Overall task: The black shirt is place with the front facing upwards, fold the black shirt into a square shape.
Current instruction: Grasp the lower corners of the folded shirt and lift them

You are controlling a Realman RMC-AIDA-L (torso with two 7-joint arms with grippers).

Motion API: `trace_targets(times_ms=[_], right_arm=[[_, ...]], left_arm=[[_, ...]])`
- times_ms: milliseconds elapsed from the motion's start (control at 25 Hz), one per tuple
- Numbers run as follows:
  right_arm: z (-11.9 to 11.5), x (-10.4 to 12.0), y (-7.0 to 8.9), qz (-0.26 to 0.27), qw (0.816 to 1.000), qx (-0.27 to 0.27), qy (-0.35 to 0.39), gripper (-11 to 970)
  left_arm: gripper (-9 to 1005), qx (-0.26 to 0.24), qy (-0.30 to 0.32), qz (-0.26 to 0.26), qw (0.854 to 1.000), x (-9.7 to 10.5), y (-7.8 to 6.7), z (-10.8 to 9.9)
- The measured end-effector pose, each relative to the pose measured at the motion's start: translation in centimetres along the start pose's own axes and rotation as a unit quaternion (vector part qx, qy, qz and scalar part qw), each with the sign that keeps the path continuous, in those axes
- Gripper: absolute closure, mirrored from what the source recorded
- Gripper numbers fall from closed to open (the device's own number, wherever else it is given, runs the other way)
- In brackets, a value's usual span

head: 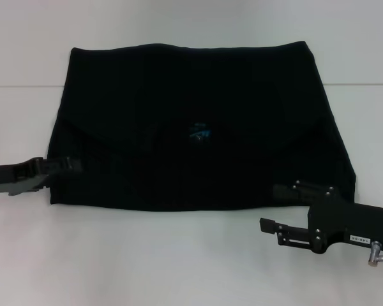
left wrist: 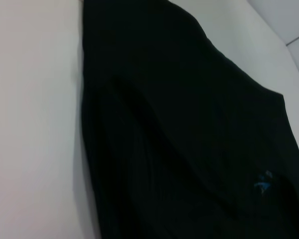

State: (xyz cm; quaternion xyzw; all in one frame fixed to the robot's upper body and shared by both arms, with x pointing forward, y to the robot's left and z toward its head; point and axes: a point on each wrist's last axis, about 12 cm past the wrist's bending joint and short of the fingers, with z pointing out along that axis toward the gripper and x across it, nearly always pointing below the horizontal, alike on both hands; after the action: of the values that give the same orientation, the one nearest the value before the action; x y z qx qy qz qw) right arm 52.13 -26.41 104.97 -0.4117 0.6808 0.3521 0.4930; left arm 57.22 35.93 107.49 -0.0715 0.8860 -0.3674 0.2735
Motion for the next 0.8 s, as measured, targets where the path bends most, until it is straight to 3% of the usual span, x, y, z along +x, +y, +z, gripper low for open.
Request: trace_targets(times_ms=[720,800], right_arm=[[0.2,-0.1,-0.1,0.004,1.000,0.003,-0.001,177],[0.2,-0.1,-0.1,0.005,1.000,0.002,-0.002,178]], left_arm=[[125,-0.006,0.045,0.046,0.998,0.3,-1.0,1.2],[211,-0.010,0.047,0.054,0.997,0.3,-1.0,1.3]])
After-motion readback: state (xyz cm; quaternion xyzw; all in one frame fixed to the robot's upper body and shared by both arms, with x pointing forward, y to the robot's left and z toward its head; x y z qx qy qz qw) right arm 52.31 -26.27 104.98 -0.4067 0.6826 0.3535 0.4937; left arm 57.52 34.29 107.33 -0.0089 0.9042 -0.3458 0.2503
